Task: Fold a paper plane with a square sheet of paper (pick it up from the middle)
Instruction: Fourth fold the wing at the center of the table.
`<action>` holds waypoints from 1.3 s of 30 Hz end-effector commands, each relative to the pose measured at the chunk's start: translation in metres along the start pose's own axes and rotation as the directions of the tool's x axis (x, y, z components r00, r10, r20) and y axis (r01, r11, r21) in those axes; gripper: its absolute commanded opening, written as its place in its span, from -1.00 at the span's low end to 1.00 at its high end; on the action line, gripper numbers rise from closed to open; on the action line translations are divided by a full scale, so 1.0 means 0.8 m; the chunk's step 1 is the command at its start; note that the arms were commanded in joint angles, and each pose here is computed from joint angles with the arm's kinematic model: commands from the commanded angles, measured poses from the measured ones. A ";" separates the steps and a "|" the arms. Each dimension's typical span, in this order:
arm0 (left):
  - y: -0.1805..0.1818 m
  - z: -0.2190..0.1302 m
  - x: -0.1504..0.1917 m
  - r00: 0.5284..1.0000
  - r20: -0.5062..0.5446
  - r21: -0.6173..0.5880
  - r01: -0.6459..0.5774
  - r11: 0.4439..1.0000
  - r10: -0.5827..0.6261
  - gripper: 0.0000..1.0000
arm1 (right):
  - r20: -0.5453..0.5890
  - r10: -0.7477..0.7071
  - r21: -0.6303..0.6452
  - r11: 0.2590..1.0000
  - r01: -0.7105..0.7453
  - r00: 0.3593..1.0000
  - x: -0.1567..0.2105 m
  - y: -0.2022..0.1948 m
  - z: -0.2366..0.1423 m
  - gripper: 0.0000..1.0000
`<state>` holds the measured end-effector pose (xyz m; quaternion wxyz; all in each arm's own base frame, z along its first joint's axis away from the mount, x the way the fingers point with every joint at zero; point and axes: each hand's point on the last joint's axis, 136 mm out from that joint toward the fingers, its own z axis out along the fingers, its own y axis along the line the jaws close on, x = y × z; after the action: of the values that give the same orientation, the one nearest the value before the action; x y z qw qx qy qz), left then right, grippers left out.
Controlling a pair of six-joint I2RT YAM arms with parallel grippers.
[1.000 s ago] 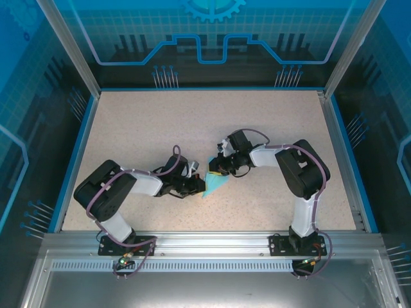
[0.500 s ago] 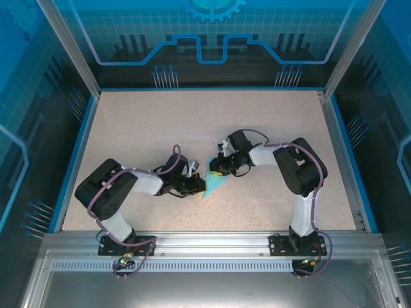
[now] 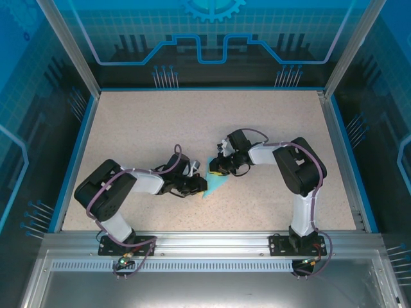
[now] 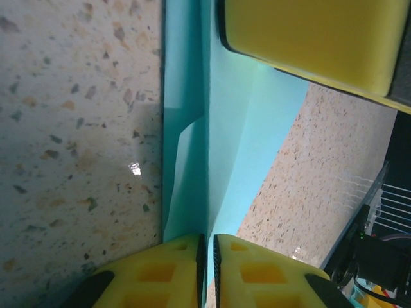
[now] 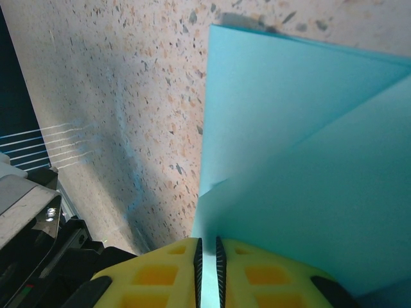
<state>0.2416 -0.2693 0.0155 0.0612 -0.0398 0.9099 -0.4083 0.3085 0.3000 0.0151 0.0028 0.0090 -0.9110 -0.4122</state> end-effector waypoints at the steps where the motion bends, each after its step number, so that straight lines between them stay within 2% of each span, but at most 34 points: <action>1: 0.029 0.003 0.028 0.998 -0.061 -0.116 0.021 0.993 -0.029 -0.71 | -0.038 0.095 0.134 0.987 -0.090 0.995 0.018 -0.057 0.014 -0.66; 5: 0.034 -0.004 0.030 0.998 -0.054 -0.156 0.020 0.988 -0.029 -0.67 | -0.041 0.094 0.135 0.987 -0.087 0.995 0.019 -0.057 0.014 -0.66; 11: 0.033 -0.010 0.036 0.998 -0.060 -0.154 0.006 0.988 -0.015 -0.67 | -0.045 0.095 0.138 0.987 -0.088 0.994 0.020 -0.059 0.016 -0.66; 19: 0.043 -0.013 0.039 0.997 -0.068 -0.202 0.026 0.979 -0.041 -0.99 | -0.050 0.097 0.144 0.986 -0.089 0.994 0.021 -0.060 0.018 -0.67; 21: 0.044 -0.012 0.043 0.996 -0.075 -0.202 0.031 0.979 -0.047 -0.96 | -0.051 0.100 0.147 0.985 -0.091 0.994 0.021 -0.061 0.018 -0.67; 27: 0.046 -0.019 0.053 0.996 -0.078 -0.217 0.036 0.976 -0.054 -0.68 | -0.059 0.094 0.163 0.983 -0.084 0.994 0.024 -0.063 0.021 -0.67; 29: 0.048 -0.020 0.055 0.995 -0.083 -0.225 0.034 0.974 -0.054 -0.68 | -0.062 0.097 0.165 0.983 -0.085 0.993 0.025 -0.064 0.021 -0.67; 35: 0.056 -0.019 0.058 0.993 -0.096 -0.269 0.040 0.962 -0.068 -0.89 | -0.063 0.092 0.169 0.982 -0.080 0.994 0.025 -0.063 0.022 -0.66; 39: 0.066 -0.022 0.063 0.991 -0.102 -0.321 0.050 0.946 -0.087 -0.93 | -0.066 0.093 0.179 0.981 -0.080 0.994 0.027 -0.065 0.023 -0.67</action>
<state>0.2209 -0.2540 0.0118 0.0479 -0.0421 0.9391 -0.3376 0.3074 0.3013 0.0143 0.0136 0.0112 -0.9127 -0.4083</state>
